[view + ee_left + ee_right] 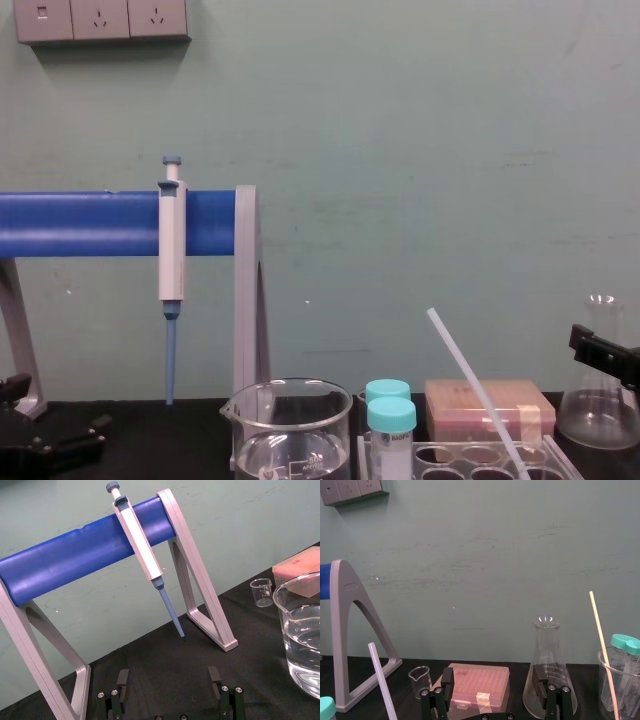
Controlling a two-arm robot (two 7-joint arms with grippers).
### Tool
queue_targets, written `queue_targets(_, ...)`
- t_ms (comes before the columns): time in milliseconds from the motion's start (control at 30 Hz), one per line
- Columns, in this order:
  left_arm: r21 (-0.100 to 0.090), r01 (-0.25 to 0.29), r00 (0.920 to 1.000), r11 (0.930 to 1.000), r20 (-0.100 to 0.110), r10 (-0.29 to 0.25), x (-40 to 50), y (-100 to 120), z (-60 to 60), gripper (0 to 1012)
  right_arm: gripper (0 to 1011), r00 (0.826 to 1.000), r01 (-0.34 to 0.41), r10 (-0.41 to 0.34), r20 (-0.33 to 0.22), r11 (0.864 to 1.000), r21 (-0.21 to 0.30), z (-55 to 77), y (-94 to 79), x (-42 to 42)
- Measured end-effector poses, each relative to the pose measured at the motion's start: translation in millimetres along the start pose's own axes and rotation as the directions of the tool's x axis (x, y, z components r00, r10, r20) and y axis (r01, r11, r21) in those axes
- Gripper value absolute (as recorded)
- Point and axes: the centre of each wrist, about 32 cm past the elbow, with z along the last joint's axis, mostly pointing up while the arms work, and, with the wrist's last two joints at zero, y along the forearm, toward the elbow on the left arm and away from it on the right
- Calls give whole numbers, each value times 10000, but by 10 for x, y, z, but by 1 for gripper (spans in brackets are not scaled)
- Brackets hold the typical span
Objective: Pick up the stirring rod with one hand, then place it down.
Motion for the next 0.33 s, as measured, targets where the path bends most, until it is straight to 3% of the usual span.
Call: queue_targets(333, -1, 0, 10000, 10000, 0, 0, 0, 0, 0, 1000, 1002, 10000, 0, 0, -1, 10000, 10, 1, 2, 1)
